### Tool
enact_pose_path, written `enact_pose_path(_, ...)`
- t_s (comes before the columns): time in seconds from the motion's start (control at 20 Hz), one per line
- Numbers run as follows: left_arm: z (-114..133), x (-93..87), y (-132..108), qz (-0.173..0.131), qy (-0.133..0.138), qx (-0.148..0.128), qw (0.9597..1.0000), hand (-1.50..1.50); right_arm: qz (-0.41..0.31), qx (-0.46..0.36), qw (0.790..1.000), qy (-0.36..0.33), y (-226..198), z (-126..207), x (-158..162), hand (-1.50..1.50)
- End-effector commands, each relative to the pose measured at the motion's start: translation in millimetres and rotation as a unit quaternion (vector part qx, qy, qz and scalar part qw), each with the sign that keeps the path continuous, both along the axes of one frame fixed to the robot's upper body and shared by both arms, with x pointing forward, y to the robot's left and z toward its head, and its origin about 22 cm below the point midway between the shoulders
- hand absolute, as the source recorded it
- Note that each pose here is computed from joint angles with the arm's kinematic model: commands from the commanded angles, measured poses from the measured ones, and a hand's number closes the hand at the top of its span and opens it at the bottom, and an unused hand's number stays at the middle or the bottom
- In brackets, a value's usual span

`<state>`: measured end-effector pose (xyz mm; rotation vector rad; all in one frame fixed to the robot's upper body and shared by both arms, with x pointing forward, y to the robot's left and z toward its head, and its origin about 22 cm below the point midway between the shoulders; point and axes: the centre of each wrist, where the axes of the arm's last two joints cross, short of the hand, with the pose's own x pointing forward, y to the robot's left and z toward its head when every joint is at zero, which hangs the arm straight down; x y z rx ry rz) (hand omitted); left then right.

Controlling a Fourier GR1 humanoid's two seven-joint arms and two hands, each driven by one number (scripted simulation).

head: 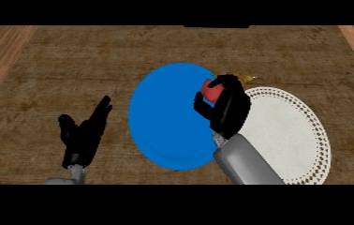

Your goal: Pick the bell pepper from the placemat and place it in the plate

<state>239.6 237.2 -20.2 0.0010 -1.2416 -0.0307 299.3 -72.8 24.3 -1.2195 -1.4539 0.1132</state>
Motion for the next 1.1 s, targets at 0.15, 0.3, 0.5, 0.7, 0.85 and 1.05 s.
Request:
enact_pose_path(0.15,-21,-3.4,-12,-0.021,0.016,-0.002,0.9996,0.00,0.015,0.065,0.994,0.092,-2,-23,35,-1.50)
enact_pose_path(0.3,-21,-9.8,-10,-0.007,0.018,0.002,0.9998,0.00,0.053,0.098,0.993,0.035,-5,-18,38,-1.50)
enact_pose_path(0.5,-8,-6.7,-3,0.003,0.027,-0.013,0.9995,0.00,0.068,0.132,0.987,-0.063,-10,-2,37,-1.50)
enact_pose_path(0.7,-9,-4.8,-12,0.002,0.026,-0.009,0.9996,0.00,0.046,0.177,0.978,-0.098,-16,-14,25,-1.50)
enact_pose_path(0.85,-6,2.7,14,0.017,0.033,-0.001,0.9993,0.00,0.049,0.203,0.971,-0.113,-23,-14,5,-1.50)
enact_pose_path(1.05,-7,-2.3,-8,0.010,0.035,-0.009,0.9993,0.00,0.101,0.259,0.956,-0.091,-35,-13,-49,-1.50)
